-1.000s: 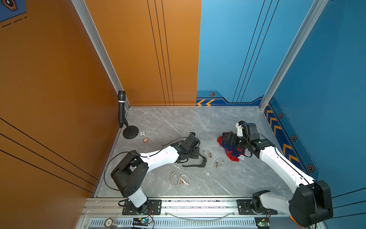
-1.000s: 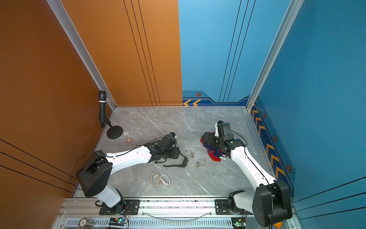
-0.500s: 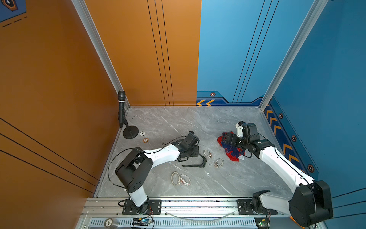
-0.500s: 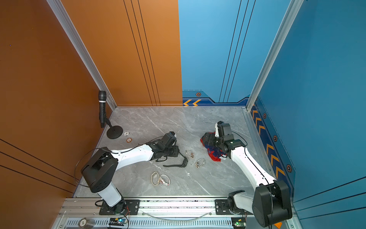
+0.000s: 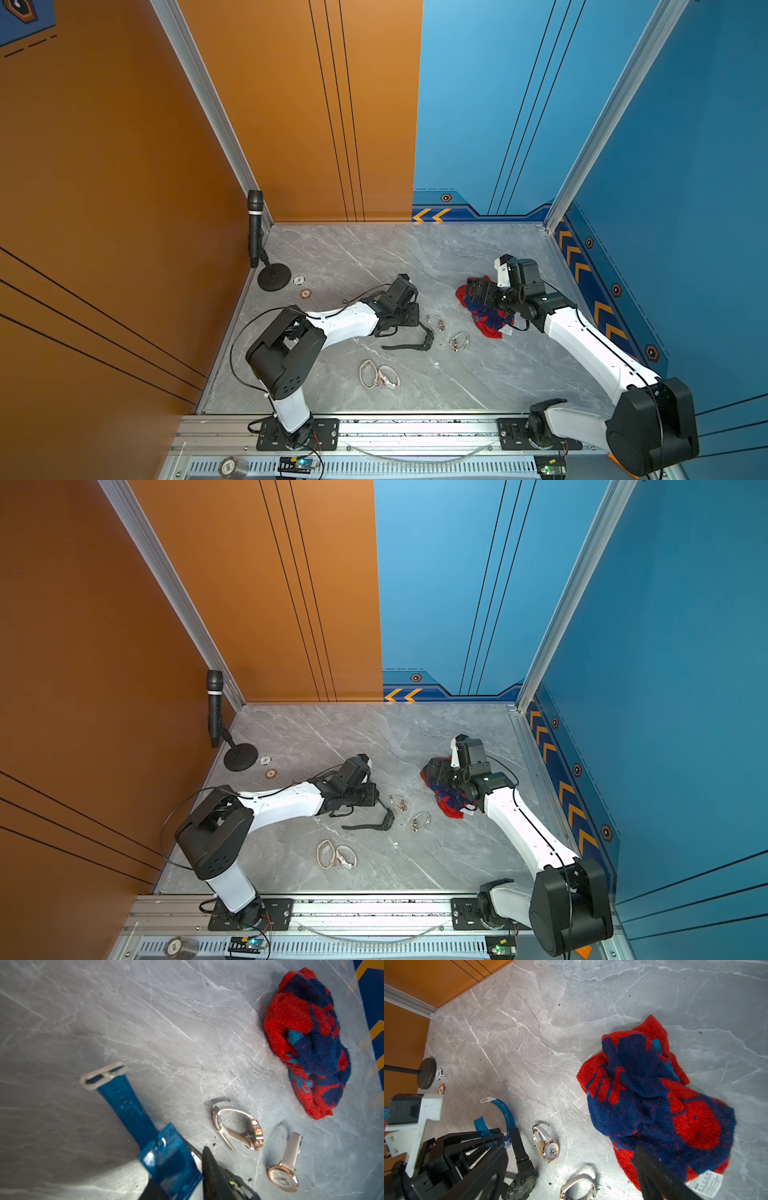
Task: Wipe the watch dial
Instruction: Pick up the watch at the center of the board.
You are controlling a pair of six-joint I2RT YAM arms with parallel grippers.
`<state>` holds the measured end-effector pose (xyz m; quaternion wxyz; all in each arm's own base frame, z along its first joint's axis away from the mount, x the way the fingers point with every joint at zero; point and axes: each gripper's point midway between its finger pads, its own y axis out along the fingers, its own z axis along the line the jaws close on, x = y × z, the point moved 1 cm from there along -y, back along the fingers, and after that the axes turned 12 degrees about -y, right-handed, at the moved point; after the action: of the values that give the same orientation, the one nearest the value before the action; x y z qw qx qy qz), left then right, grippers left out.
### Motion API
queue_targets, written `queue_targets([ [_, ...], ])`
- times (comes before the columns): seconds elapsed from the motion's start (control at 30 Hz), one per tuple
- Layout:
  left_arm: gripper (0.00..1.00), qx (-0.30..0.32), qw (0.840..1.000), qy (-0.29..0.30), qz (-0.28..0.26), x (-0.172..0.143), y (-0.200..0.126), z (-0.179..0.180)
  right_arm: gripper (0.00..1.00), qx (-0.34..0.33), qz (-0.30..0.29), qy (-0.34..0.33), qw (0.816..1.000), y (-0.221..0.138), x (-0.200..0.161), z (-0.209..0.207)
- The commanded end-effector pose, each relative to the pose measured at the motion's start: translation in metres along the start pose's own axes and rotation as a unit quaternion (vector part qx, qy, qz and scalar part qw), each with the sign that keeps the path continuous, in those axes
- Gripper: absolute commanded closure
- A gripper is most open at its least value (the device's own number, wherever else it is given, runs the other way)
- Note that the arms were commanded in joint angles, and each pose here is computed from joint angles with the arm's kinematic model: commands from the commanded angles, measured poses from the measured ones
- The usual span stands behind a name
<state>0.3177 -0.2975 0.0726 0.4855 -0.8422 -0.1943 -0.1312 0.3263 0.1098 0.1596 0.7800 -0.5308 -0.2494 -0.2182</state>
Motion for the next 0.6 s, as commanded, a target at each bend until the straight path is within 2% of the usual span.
queue_targets([
  [0.0, 0.79, -0.017, 1.0, -0.005, 0.001, 0.0, 0.0, -0.001, 0.06, 0.001, -0.004, 0.003, 1.0, 0.002, 0.0, -0.001],
  [0.23, 0.86, -0.017, 1.0, -0.011, 0.004, -0.001, 0.004, 0.002, 0.06, -0.001, -0.006, 0.003, 1.0, 0.001, 0.0, -0.002],
  [0.4, 0.87, -0.014, 1.0, -0.012, 0.006, -0.003, 0.003, 0.004, 0.06, 0.0, -0.005, 0.003, 1.0, 0.001, -0.001, -0.001],
  [0.57, 0.74, 0.012, 1.0, 0.01, 0.022, -0.01, 0.002, 0.01, 0.06, 0.0, -0.005, 0.003, 1.0, 0.002, -0.002, -0.001],
])
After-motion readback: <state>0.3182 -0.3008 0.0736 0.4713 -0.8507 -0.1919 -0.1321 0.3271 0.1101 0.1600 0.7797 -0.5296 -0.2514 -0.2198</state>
